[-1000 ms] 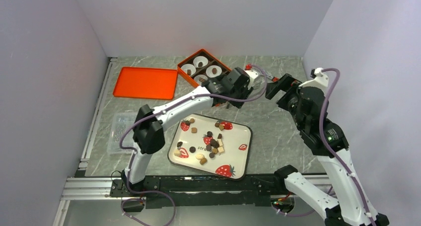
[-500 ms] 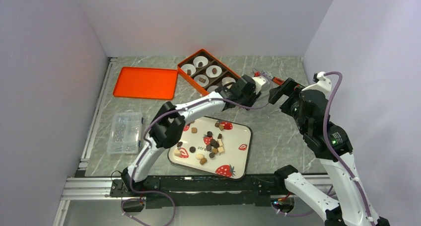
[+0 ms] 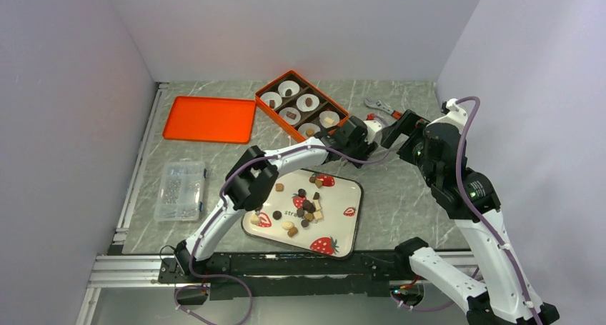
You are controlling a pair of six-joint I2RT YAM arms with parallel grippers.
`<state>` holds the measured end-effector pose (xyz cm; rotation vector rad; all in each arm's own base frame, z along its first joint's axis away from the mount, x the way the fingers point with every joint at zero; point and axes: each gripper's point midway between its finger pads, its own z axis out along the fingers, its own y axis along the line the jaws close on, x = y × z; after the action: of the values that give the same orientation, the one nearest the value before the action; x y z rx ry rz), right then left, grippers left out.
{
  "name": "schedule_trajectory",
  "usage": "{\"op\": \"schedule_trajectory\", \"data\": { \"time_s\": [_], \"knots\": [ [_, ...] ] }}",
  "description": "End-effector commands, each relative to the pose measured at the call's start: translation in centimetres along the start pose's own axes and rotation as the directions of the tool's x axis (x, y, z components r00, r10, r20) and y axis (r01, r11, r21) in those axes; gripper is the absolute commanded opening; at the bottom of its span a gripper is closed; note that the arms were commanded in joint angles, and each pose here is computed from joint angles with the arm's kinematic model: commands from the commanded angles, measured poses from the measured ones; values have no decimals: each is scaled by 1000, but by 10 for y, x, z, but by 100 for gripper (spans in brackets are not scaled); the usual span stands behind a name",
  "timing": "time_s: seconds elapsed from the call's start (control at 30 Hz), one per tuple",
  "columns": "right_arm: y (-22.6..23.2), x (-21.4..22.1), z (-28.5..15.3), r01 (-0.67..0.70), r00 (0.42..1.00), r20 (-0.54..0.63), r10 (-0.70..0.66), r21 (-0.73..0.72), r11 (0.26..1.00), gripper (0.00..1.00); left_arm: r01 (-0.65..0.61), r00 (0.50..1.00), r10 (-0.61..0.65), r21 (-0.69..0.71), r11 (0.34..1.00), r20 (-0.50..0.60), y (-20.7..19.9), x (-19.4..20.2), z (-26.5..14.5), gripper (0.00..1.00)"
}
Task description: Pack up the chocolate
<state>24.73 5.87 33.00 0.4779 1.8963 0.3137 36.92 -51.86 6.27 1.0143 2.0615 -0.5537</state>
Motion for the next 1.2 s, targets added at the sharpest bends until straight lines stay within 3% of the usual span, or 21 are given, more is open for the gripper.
{"op": "schedule_trajectory", "data": {
  "time_s": [0.0, 0.27, 0.4, 0.6, 0.73, 0.93, 1.17],
  "knots": [
    [11, -10, -4, -22, 999, 22, 23, -44, 999, 100, -12, 998, 10, 33, 999, 65, -1, -19, 3, 68],
    [11, -11, -6, -21, 999, 23, 22, -44, 999, 100, -22, 998, 19, 48, 999, 67, 4, -20, 1, 78],
    [13, -14, -8, -24, 999, 23, 25, -52, 998, 100, -38, 993, 32, 50, 998, 110, 3, -45, -20, 84],
    [25, -32, -21, -23, 998, 49, 28, -99, 995, 100, 7, 967, 0, -24, 1000, 253, 19, -122, -114, 88],
    [29, -34, -18, 2, 999, 44, 3, -106, 994, 100, 61, 960, -17, -149, 987, 280, 47, -140, -173, 83],
    [46, -25, -2, 46, 999, -14, -49, -151, 987, 100, 259, 954, -163, -416, 872, 252, 134, -103, -233, 65],
    [67, -11, 20, 83, 992, -78, -102, -214, 973, 100, 398, 917, -324, -611, 685, 234, 218, -27, -281, 56]
  ]
}}
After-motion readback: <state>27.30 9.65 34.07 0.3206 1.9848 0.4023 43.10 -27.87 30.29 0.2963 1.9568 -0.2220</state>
